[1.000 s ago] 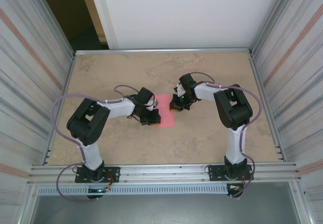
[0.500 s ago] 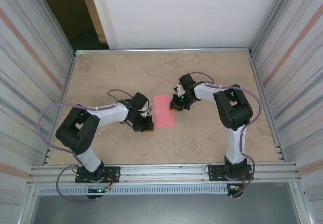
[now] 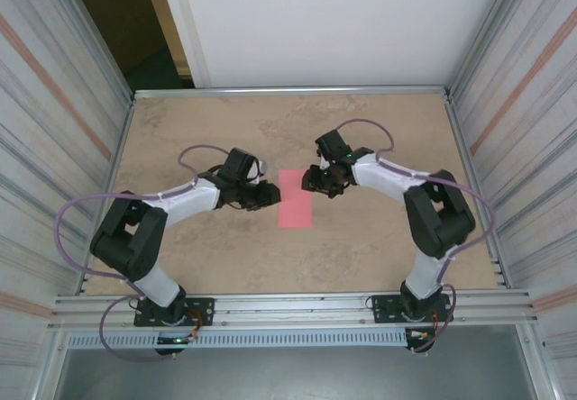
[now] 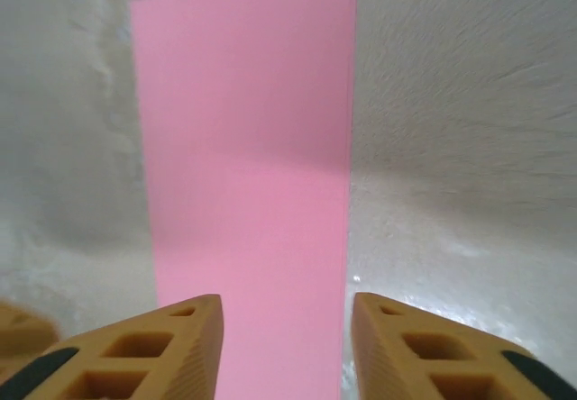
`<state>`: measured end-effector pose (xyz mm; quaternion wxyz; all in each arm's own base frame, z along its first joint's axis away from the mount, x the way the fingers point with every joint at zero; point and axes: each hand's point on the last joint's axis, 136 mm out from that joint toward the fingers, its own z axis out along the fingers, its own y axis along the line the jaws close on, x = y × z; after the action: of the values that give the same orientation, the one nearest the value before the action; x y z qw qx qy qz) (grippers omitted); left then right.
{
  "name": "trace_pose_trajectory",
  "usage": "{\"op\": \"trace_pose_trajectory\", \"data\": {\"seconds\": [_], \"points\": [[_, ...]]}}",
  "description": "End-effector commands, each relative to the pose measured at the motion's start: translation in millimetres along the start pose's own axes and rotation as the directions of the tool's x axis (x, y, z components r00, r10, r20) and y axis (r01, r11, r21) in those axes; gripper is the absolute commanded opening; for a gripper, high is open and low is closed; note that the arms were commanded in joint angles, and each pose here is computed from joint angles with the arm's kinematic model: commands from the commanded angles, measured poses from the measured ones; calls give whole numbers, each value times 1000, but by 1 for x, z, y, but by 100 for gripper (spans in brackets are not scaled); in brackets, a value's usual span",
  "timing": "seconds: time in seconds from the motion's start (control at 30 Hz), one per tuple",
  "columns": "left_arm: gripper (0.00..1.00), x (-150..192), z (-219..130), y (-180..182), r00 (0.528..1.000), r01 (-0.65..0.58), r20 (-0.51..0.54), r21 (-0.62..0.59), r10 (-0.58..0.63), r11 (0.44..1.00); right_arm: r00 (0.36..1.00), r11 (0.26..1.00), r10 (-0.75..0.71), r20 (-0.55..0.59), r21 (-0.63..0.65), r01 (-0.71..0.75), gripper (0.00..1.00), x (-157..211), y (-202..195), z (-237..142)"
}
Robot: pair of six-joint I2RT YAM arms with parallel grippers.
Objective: Fold a paper plane with a square sheet of paper (pick it up from the middle)
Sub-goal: First fold the square sheet of paper in half at the center of the table, then fold the triangle a second time at the center of the table.
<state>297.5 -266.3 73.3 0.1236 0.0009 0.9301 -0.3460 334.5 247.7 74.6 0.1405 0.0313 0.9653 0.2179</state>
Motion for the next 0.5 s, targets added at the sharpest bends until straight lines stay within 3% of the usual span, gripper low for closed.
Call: {"op": "trace_pose_trajectory", "data": {"seconds": [0.0,0.27,0.47], "points": [[31,-25,9,-27,999,-18,50,106,13,994,993,997,76,95,-4,-76,49,-7,-8,-20],[34,-47,40,-21,999,24,23,55,-25,998,962,981,192,192,-61,-183,60,-3,-41,-42],[33,-53,53,-4,998,66,-3,-14,-66,998,961,971,233,151,-88,-222,60,9,-52,-37]]}}
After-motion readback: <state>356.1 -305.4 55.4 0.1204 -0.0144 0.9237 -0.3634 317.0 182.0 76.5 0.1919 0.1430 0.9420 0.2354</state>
